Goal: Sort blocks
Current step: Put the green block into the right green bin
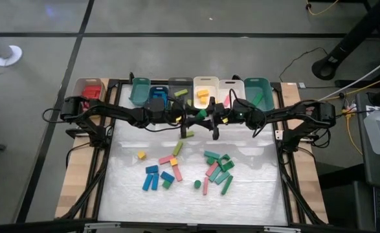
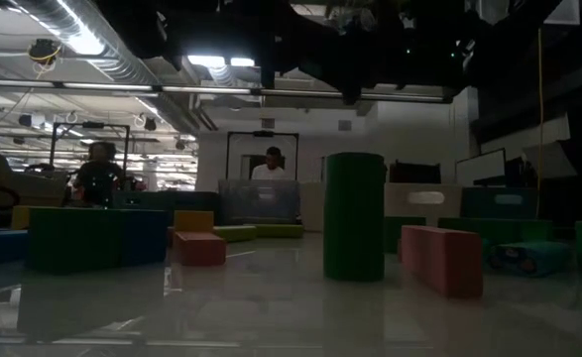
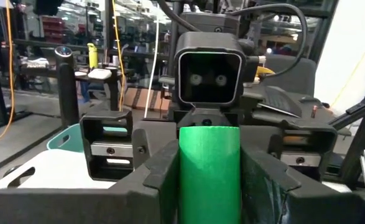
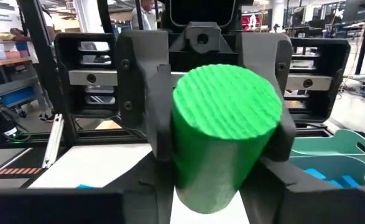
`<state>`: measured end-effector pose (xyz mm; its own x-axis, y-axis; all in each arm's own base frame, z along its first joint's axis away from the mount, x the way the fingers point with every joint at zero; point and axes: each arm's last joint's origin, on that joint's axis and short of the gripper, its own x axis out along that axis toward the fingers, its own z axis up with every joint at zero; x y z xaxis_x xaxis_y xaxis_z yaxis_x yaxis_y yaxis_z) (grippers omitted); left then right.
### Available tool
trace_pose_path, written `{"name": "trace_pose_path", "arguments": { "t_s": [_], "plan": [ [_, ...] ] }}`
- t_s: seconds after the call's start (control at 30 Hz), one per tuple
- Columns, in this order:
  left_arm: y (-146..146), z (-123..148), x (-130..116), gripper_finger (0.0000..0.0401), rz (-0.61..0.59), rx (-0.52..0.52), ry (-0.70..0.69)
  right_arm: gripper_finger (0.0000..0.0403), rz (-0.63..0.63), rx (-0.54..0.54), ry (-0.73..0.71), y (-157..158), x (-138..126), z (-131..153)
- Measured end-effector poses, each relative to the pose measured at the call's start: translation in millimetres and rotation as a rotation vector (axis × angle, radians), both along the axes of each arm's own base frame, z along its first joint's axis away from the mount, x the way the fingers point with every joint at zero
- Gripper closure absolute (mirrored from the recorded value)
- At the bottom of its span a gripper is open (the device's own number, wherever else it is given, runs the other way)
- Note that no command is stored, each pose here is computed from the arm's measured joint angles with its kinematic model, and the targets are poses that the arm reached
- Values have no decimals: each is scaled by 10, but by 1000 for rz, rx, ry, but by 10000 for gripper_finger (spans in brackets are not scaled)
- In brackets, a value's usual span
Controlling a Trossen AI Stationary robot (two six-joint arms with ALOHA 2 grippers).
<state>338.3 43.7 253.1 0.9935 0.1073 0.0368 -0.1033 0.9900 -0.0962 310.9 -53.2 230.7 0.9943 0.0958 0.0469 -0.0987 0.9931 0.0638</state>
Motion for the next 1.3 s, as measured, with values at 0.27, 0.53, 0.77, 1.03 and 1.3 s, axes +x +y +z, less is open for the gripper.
{"name": "trace_pose_path", "arguments": {
  "t_s": [0.27, 0.53, 0.77, 1.03, 1.3],
  "plan": [
    [0, -32, 2, 269, 1, 35, 39, 272, -4, -2, 24, -4, -3, -19],
    [9, -49, 0, 218, 8, 38, 57, 271, -124, -9, 149, -16, -107, 15],
    [6, -47, 1, 185, 1, 39, 55, 272, -368, -96, 278, -49, -331, 139],
    [6, -159, -9, 191, -3, 53, 176, 270, -910, -253, 541, -119, -754, 214],
    [2, -268, -30, 191, -7, 38, 289, 270, -1226, -285, 847, -340, -1101, 31]
  ]
}}
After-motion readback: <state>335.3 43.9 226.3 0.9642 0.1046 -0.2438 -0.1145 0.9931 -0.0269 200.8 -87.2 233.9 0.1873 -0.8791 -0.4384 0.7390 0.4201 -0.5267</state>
